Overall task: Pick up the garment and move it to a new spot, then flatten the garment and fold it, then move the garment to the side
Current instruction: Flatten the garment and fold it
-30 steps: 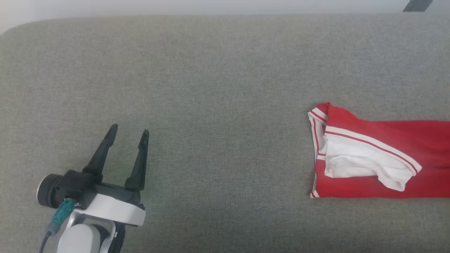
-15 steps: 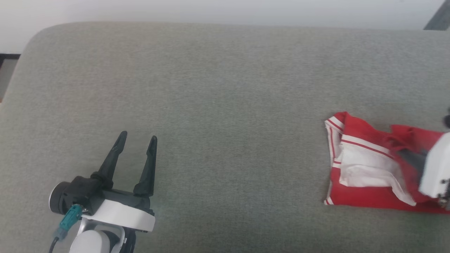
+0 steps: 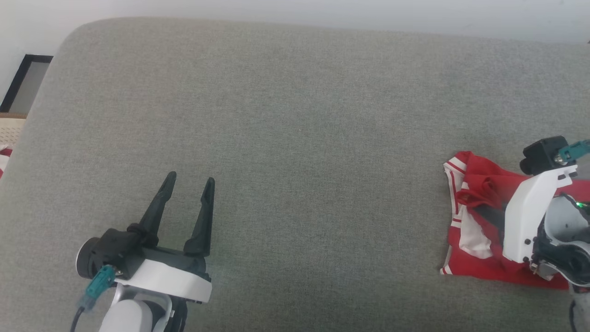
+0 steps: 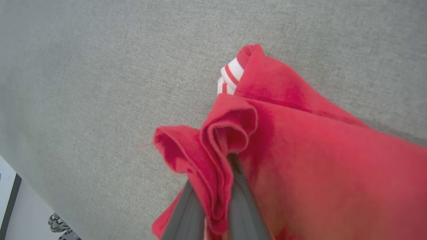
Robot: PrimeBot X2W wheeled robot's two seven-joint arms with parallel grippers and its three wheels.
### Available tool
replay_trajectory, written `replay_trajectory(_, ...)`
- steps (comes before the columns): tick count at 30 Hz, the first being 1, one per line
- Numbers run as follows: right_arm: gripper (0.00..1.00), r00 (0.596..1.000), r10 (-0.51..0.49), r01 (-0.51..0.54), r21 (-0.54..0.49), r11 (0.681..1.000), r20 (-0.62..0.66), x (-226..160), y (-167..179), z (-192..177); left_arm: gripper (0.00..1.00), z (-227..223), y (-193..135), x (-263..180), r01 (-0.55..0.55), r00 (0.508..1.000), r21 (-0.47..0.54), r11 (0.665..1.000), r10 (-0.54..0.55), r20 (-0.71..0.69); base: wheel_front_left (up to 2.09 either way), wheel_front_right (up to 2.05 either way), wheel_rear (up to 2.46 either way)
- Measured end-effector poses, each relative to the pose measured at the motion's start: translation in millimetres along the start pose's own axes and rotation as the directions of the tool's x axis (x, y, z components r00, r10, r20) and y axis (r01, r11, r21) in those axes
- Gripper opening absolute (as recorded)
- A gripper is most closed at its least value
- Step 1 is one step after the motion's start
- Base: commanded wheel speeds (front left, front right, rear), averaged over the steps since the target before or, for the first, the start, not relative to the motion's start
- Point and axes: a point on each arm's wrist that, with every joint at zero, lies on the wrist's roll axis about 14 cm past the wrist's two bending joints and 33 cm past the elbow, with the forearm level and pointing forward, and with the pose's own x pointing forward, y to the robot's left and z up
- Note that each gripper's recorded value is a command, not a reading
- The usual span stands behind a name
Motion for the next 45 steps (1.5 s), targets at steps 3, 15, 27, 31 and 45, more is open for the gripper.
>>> replay_trajectory(3,0.27,1.0,-0.004,0.004,0.002,1.0,0.008,2,-1,-2,1.0,0,0,2,-0.001,1.0,-0.011,1.0,0.001,0.0,0.0,0.0,0.0)
replay_trajectory(15,1.0,0.976,-0.012,0.01,0.008,1.0,0.218,-25,-5,23,1.0,-4,-6,2,0.039,0.999,-0.016,0.999,-0.039,-0.016,0.0,0.0,0.0)
replay_trajectory(27,1.0,0.83,-0.133,0.13,0.043,0.991,0.542,-73,-44,39,1.0,-16,-11,-7,0.052,0.997,-0.04,0.998,-0.055,-0.057,0.0,0.0,0.0)
replay_trajectory(31,1.0,0.75,-0.185,0.184,0.069,0.98,0.635,-93,-58,43,1.0,-17,-8,-13,0.039,0.997,-0.044,0.998,-0.041,-0.062,0.0,0.0,0.0)
replay_trajectory(45,1.0,0.568,-0.181,0.316,-0.01,0.949,0.803,-138,-43,31,1.0,1,0,-43,0.004,1.0,-0.038,0.999,-0.004,-0.008,0.0,0.0,0.0)
